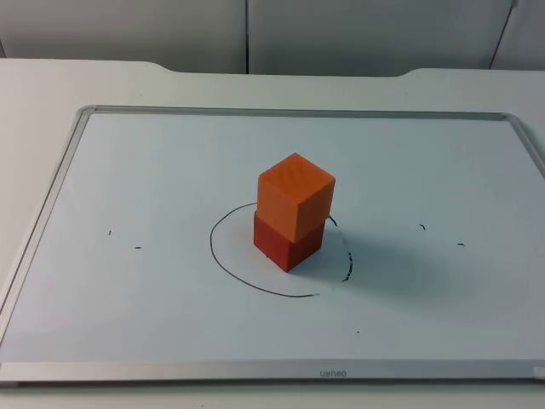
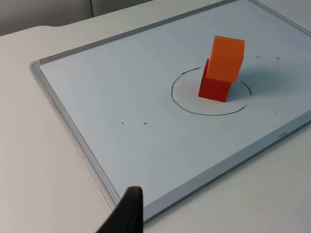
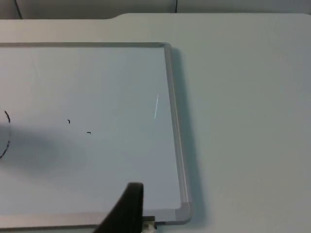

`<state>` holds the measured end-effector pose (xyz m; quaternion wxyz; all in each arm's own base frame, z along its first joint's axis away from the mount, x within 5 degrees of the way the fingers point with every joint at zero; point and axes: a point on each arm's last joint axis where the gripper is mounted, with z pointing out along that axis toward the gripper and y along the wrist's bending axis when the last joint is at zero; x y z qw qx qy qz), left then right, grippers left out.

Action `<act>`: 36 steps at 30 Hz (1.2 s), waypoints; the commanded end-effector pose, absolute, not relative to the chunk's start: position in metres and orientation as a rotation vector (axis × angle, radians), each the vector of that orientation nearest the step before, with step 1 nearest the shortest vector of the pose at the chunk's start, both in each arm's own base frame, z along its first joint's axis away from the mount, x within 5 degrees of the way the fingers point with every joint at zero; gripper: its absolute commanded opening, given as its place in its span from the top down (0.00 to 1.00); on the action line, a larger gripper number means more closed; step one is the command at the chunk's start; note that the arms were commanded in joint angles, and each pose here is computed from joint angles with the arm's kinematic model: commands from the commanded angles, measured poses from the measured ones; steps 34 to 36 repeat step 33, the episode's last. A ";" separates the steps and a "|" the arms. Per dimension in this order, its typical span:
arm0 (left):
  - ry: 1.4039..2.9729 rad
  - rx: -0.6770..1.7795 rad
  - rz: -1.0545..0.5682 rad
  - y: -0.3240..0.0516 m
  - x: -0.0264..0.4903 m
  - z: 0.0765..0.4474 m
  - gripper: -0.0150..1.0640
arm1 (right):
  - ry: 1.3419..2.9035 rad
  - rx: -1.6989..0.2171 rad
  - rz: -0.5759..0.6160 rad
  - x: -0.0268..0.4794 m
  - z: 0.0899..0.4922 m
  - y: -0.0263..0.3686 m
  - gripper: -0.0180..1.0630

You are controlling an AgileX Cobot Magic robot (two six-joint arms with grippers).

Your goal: Pick up one cube with the left hand and another cube with the right hand. First place the cube in the right hand at the target position, then stack the cube in the left hand on top.

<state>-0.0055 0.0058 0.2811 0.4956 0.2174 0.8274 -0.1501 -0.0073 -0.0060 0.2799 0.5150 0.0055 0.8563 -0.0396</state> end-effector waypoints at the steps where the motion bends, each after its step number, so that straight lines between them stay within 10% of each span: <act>1: 2.005 0.502 -0.360 0.005 -0.005 0.280 0.01 | 2.050 0.020 -0.098 -0.007 0.279 -0.006 0.01; 36: 2.045 -0.092 0.004 0.001 -0.007 0.280 0.01 | 2.049 -0.034 -0.065 -0.007 0.279 -0.006 0.01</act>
